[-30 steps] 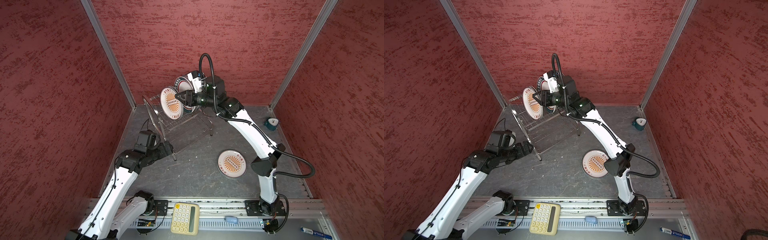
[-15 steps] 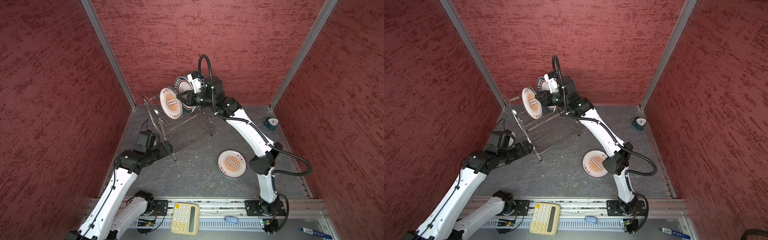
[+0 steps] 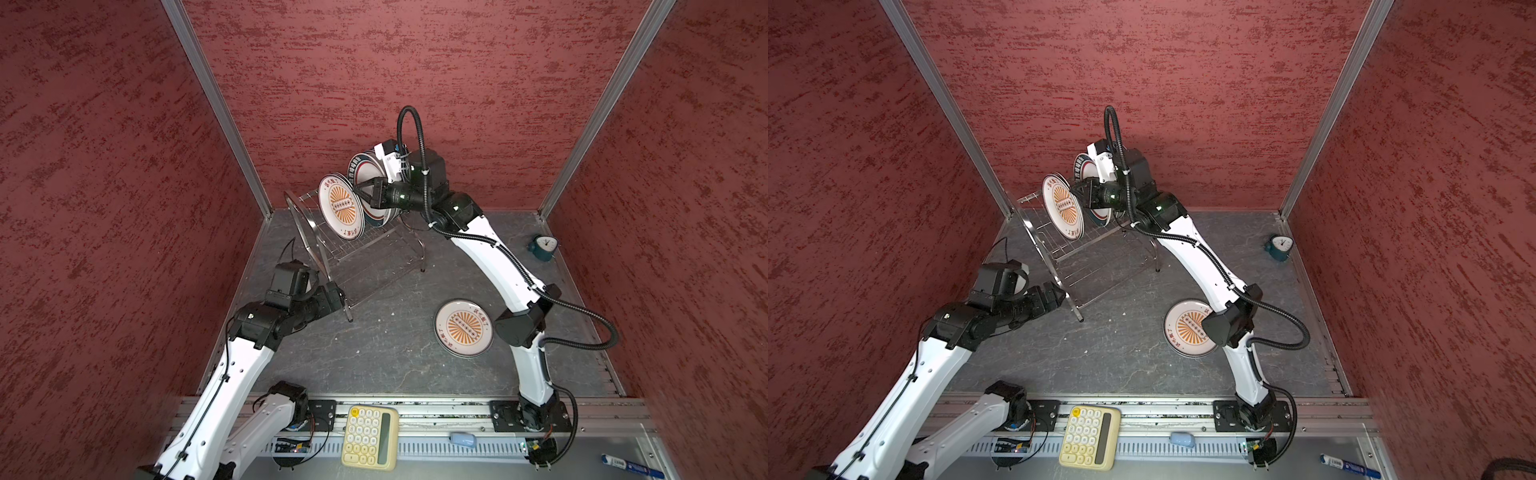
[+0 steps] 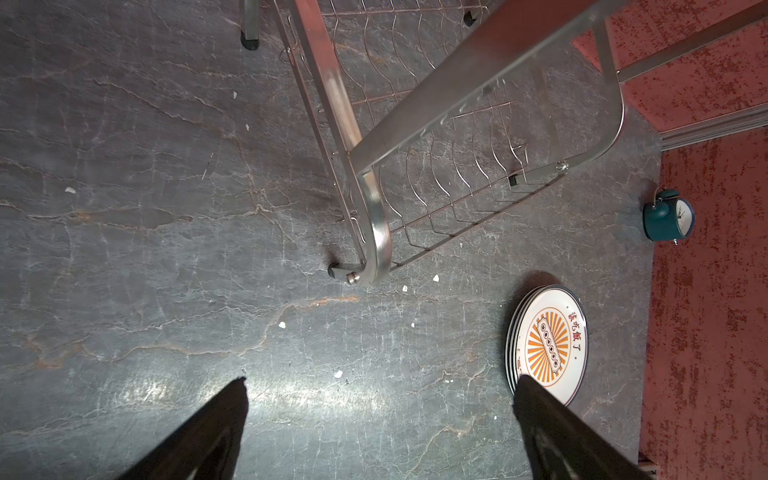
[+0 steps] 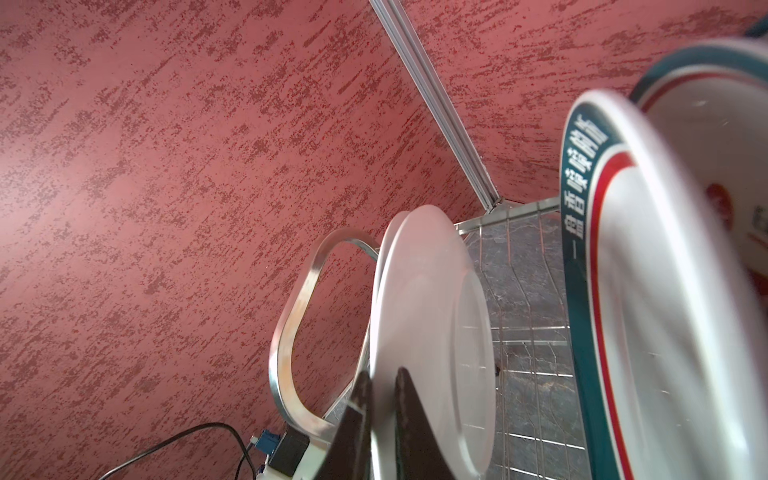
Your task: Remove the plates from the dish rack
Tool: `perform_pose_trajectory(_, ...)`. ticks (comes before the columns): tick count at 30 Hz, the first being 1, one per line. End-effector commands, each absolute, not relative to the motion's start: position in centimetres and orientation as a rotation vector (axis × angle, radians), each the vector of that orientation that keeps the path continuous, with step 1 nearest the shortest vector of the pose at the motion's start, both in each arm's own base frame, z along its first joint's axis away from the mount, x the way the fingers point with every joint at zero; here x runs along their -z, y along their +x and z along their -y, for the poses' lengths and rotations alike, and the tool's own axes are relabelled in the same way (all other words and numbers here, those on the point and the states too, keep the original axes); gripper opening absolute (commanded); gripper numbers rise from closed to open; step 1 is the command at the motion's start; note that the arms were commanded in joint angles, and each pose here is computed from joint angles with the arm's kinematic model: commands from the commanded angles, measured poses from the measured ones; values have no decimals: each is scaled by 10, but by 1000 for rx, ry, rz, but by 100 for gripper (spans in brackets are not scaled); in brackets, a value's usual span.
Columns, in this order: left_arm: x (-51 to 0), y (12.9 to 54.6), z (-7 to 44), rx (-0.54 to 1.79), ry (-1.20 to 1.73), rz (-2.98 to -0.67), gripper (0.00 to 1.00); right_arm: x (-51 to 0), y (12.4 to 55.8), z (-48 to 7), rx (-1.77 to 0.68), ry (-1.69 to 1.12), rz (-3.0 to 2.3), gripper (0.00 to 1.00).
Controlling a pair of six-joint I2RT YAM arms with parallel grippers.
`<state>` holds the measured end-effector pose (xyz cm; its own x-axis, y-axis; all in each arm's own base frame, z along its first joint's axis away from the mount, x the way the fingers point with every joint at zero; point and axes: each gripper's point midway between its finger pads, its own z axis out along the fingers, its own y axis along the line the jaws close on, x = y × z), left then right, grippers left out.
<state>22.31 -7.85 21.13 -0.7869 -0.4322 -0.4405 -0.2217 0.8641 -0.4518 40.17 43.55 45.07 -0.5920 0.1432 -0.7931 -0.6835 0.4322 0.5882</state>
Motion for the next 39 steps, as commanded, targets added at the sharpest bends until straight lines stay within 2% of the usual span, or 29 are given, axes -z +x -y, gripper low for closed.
perform_pose_trajectory(1,-211,222,77,516,-463,-2482,99,-436,406,-438,-1234,-455,-1907,14)
perform_pose_trajectory(30,-212,220,77,527,-467,-2471,99,-389,416,-423,-890,-435,-2052,14)
perform_pose_trajectory(39,-211,220,77,528,-468,-2473,99,-401,397,-436,-961,-520,-2016,14)
